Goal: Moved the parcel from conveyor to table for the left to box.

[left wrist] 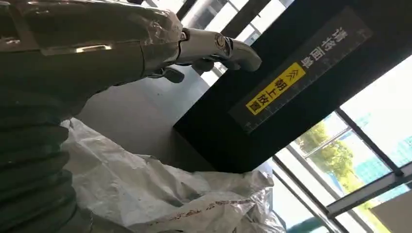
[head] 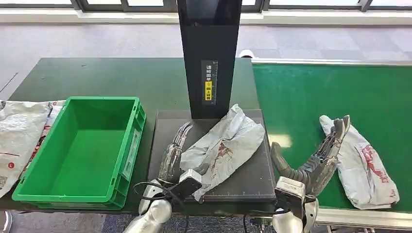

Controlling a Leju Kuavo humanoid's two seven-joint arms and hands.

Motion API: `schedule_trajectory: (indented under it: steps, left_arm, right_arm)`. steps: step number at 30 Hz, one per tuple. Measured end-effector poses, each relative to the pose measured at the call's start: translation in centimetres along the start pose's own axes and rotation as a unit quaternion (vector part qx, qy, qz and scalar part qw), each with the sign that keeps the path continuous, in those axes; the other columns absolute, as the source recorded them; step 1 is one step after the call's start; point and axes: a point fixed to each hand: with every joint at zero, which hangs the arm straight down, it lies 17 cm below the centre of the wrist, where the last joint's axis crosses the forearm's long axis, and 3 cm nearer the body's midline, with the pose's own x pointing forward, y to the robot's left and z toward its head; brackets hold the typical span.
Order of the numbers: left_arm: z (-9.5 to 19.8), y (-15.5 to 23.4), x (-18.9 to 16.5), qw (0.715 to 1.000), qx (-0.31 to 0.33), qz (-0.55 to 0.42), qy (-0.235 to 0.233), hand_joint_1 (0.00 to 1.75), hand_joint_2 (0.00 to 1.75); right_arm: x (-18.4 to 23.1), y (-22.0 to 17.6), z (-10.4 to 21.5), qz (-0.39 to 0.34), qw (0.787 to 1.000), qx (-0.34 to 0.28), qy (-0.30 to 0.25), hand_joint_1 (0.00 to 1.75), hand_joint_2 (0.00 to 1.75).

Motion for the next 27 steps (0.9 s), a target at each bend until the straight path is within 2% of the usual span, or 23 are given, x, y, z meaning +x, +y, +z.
schedule_trajectory:
  steps: [5, 10, 16, 19, 20, 21, 27]
  left_arm:
    - [0.1, -1.0, -0.9, 1.0, -0.016, -0.017, 0.012, 0.0, 1.75]
    - [0.3, -2.4, -3.2, 0.994, -0.037, -0.088, 0.055, 0.0, 1.75]
    - [0.4, -3.3, -3.8, 0.991, -0.05, -0.104, 0.066, 0.0, 1.75]
    - [0.4, -3.4, -5.0, 0.983, -0.054, -0.147, 0.094, 0.0, 1.75]
    - [0.5, -3.5, -5.5, 0.98, -0.059, -0.16, 0.103, 0.12, 1.75]
    - [0.5, -3.7, -5.9, 0.977, -0.066, -0.172, 0.109, 1.71, 1.75]
    - [1.2, -5.5, -7.1, 0.966, -0.108, -0.199, 0.125, 1.75, 1.75]
  right_arm:
    - [0.0, 0.0, 0.0, -0.001, 1.0, -0.001, 0.002, 0.0, 1.75]
    - [-0.1, -0.1, 0.0, -0.003, 1.0, -0.002, 0.003, 0.0, 1.75]
    - [-0.1, -0.1, 0.0, -0.003, 1.0, -0.003, 0.004, 0.0, 1.75]
    - [-0.1, -0.1, 0.0, -0.004, 1.0, -0.003, 0.005, 0.0, 1.75]
    - [-0.2, -0.1, 0.0, -0.005, 1.0, -0.004, 0.005, 0.0, 1.75]
    - [-0.2, -0.1, 0.0, -0.005, 1.0, -0.004, 0.006, 0.0, 1.75]
    - [-0.2, -0.2, 0.0, -0.006, 1.0, -0.005, 0.007, 0.0, 1.75]
